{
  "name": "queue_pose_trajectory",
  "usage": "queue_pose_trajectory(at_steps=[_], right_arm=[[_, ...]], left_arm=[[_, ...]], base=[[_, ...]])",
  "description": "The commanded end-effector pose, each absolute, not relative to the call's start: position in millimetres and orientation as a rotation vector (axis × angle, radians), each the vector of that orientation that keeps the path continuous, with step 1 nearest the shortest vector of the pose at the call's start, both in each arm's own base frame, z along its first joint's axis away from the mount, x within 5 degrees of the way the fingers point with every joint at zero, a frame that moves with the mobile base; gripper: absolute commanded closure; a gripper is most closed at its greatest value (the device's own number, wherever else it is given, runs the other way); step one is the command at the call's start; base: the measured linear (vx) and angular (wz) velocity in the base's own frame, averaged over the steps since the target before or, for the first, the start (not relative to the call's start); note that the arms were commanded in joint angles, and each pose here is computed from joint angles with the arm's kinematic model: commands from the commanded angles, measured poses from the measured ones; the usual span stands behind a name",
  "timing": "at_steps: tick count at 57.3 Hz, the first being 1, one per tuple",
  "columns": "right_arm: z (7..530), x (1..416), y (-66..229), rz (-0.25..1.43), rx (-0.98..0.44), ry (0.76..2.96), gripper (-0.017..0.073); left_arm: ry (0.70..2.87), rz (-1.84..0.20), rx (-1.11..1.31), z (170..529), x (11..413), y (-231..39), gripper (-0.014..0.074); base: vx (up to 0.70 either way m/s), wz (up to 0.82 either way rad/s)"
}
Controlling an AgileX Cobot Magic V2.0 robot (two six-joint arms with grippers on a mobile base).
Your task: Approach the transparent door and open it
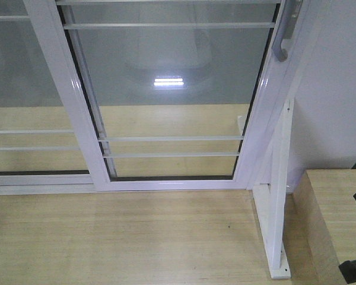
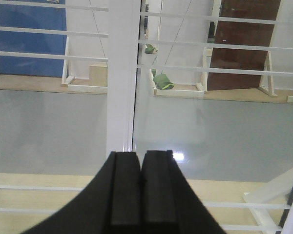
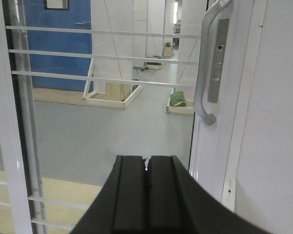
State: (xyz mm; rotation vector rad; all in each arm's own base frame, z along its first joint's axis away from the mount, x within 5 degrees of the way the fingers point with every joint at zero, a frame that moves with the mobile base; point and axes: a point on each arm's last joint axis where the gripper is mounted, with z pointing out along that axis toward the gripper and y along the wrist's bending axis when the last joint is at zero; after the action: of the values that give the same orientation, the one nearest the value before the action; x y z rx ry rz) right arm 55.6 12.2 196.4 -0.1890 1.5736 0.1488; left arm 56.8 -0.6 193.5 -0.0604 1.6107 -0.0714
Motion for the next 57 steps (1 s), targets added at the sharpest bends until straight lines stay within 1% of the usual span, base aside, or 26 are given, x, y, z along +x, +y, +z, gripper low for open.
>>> queue_pose_trajectory(at_steps=[1, 24, 57], right_arm=[[203.5, 54.4, 11.4, 0.140, -0.179, 1.477, 0.0564], [203.5, 54.4, 11.4, 0.140, -0.179, 1.477, 0.0564], [203.5, 54.4, 11.4, 0.140, -0.179, 1.477, 0.0564]], left_arm=[[1.517, -0.089, -0.067, 199.2, 56.1, -0.7, 0.0591], [1.517, -0.089, -0.067, 199.2, 56.1, -0.7, 0.0591], [1.517, -0.089, -0.067, 199.2, 56.1, -0.7, 0.0591]], base=[[0.24, 0.01], [0.17, 0.01], [0.05, 0.00]])
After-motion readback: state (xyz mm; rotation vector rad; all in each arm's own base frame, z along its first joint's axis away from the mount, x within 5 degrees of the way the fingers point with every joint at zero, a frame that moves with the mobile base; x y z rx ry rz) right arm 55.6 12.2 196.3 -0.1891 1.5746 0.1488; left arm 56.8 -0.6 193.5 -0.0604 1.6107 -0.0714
